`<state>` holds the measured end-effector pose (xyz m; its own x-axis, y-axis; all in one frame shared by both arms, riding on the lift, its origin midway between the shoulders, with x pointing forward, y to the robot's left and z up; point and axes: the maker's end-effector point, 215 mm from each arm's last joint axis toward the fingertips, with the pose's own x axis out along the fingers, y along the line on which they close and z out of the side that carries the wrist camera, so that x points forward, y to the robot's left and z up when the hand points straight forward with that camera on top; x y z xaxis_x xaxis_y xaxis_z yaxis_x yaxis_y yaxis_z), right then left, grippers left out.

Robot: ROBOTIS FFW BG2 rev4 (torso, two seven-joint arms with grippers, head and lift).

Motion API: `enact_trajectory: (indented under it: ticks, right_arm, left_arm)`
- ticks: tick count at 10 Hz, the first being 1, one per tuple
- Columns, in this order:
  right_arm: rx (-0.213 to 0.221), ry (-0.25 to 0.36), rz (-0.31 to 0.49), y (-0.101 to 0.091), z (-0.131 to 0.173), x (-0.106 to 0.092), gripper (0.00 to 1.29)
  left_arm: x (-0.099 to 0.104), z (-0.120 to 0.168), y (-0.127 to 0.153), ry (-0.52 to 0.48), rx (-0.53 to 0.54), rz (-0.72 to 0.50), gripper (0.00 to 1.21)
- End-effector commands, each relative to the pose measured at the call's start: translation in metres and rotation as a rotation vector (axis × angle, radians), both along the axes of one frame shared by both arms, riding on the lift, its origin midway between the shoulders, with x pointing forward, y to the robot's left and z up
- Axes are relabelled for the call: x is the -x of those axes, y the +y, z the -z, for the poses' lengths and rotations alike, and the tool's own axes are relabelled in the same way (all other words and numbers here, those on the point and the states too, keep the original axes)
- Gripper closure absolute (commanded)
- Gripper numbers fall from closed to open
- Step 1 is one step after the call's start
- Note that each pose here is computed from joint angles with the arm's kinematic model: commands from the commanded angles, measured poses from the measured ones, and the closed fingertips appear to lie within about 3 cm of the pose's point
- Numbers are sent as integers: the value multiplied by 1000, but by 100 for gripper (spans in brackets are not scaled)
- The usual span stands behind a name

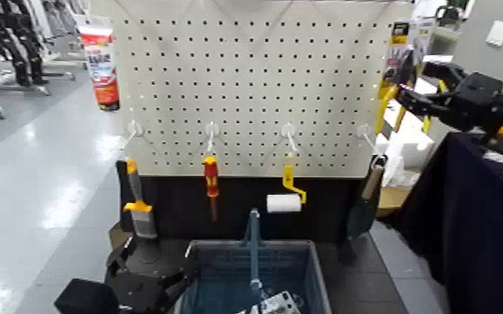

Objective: Put the yellow pliers into the crate.

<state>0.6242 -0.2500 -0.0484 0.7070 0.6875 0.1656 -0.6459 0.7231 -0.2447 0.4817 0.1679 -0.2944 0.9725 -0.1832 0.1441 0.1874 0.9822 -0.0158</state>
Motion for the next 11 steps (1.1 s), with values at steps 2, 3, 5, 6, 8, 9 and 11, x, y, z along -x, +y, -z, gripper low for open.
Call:
enact_trajectory:
  ticks: [2,3,5,6,8,9,11]
  right_arm:
    - [4,11,-33,9,1,-9,22]
    - [4,13,-42,12,1,-10,22]
    - [11,13,-57,19,1,-13,23]
    - [14,10,-61,22,-1,-14,30]
    - [37,5,-48,23,-5,-16,88]
    - [43,0,-41,24,-6,-17,103]
    - [57,-9,-33,23,-9,-17,108]
  left_arm:
    - [-1,-1,-1,-4,4,3,14]
    - [-1,-1,-1,-4,5,2,15]
    - [-1,-1,-1,-6,6,3,14]
    - [-1,0,0,-4,7,2,14]
    - [-1,0,0,-4,7,2,14]
    - [-1,0,0,-5,8,3,14]
    - [-1,0,-1,-4,10,4,14]
